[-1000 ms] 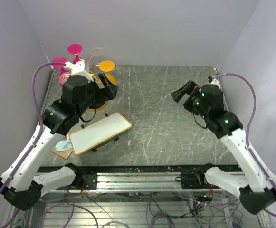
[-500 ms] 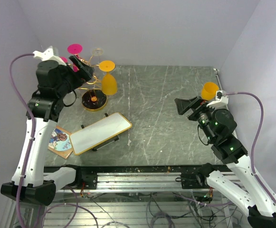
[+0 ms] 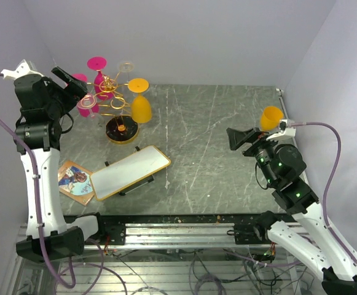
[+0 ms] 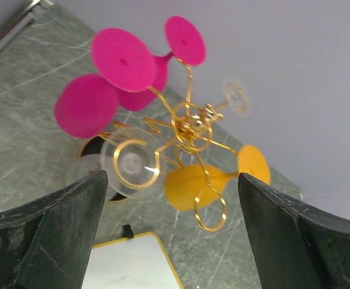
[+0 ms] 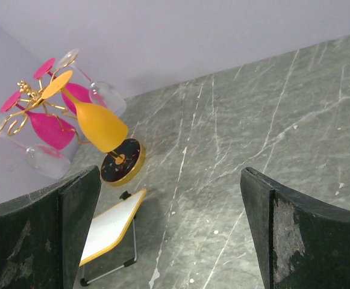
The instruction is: Take the wine glass off the wine glass rack
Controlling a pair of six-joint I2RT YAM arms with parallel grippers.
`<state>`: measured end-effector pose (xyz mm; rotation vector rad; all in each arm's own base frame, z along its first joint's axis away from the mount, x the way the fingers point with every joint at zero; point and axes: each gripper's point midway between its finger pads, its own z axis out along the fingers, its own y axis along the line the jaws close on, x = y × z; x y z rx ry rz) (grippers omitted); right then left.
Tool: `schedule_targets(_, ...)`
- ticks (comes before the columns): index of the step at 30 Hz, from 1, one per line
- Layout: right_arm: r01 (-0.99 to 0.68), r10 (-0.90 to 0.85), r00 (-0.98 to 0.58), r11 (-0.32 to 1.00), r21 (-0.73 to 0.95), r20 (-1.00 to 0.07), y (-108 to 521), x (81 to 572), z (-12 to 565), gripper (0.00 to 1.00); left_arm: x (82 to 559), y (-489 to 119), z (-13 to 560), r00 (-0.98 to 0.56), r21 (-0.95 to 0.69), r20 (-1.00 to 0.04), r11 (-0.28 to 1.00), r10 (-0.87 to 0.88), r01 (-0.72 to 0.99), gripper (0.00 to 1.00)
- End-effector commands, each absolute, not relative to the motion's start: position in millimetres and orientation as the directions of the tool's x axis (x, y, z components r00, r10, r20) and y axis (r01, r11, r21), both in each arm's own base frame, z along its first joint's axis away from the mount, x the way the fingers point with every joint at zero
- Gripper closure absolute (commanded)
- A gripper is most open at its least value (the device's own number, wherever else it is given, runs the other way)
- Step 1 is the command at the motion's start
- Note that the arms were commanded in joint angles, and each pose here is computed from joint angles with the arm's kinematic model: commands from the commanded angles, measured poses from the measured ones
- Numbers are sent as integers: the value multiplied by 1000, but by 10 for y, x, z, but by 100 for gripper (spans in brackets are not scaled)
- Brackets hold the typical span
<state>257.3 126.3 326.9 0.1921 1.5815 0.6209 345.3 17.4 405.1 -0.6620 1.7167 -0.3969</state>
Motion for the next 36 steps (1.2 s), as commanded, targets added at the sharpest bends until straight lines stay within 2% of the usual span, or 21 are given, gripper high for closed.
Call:
schedule_targets(1,-248,481,-65,841,482,-874,1210,2550,3370,0,3531,332,3800,-203,-606,-727,752,-656,-261,2)
schedule_targets(9,-248,477,-55,844,475,-877,1205,2537,3356,0,3703,341,3401,-292,-689,-637,697,-713,-198,23)
schedule_targets(20,-247,474,-61,845,474,-878,1224,2553,3329,0,3791,382,3188,-317,-685,-623,694,-715,-220,33)
schedule_targets(36,-244,472,-65,847,473,-879,1228,2561,3296,0,3850,475,3107,-328,-640,-653,729,-682,-242,44)
